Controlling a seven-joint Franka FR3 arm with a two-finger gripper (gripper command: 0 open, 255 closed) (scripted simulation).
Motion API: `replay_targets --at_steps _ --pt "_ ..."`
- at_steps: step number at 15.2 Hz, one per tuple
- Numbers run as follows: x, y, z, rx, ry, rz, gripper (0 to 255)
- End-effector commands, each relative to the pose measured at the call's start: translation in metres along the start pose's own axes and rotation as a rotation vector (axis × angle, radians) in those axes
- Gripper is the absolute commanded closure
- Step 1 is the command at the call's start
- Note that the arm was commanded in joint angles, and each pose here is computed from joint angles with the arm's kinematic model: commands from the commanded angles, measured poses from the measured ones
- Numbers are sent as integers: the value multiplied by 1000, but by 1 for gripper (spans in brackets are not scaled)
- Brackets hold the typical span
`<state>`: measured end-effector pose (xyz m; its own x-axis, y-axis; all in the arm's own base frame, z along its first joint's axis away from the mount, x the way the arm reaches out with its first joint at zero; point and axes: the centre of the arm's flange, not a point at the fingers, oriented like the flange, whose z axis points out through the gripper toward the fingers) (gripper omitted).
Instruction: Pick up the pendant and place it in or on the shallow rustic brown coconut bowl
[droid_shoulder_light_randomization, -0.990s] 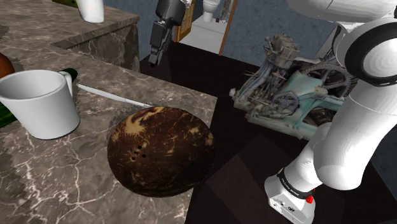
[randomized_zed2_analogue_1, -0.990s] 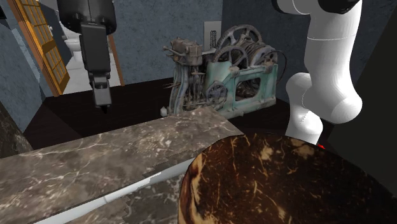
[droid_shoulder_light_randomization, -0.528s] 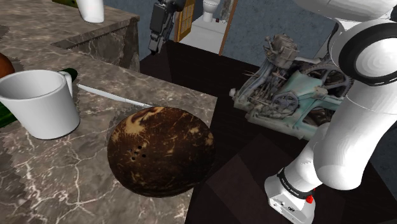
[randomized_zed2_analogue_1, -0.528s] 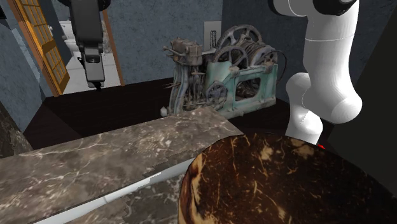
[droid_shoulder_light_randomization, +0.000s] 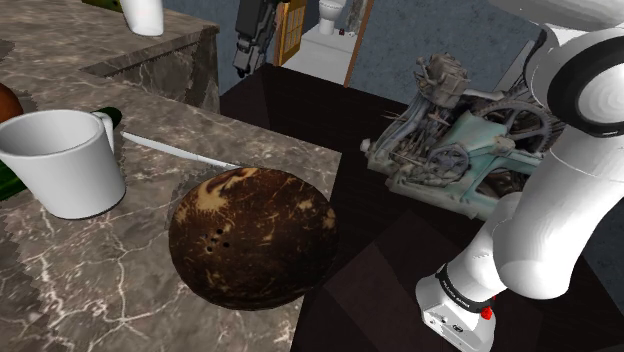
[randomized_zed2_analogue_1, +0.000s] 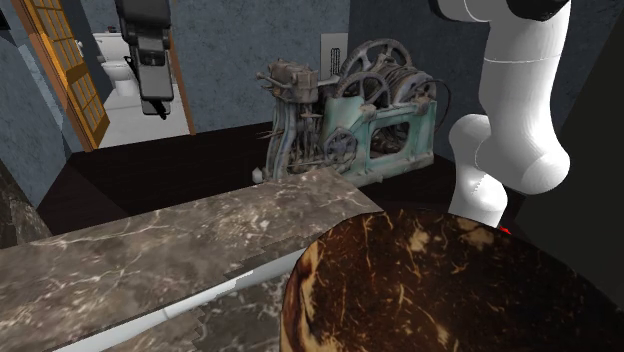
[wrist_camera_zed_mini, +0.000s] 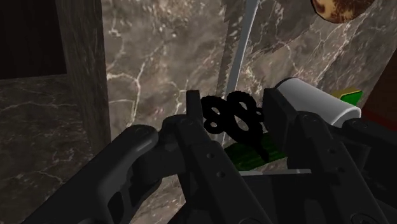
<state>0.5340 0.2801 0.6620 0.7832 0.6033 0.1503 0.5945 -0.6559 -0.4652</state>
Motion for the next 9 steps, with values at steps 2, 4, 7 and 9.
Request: replay_targets --at_steps 2,4,7,9 --pt "-17 -32 13 0 0 0 255" --pt "-28 -53 23 0 0 0 255" --pt "-44 -86 38 0 0 0 255" --pt "-56 -107 49 0 0 0 255"
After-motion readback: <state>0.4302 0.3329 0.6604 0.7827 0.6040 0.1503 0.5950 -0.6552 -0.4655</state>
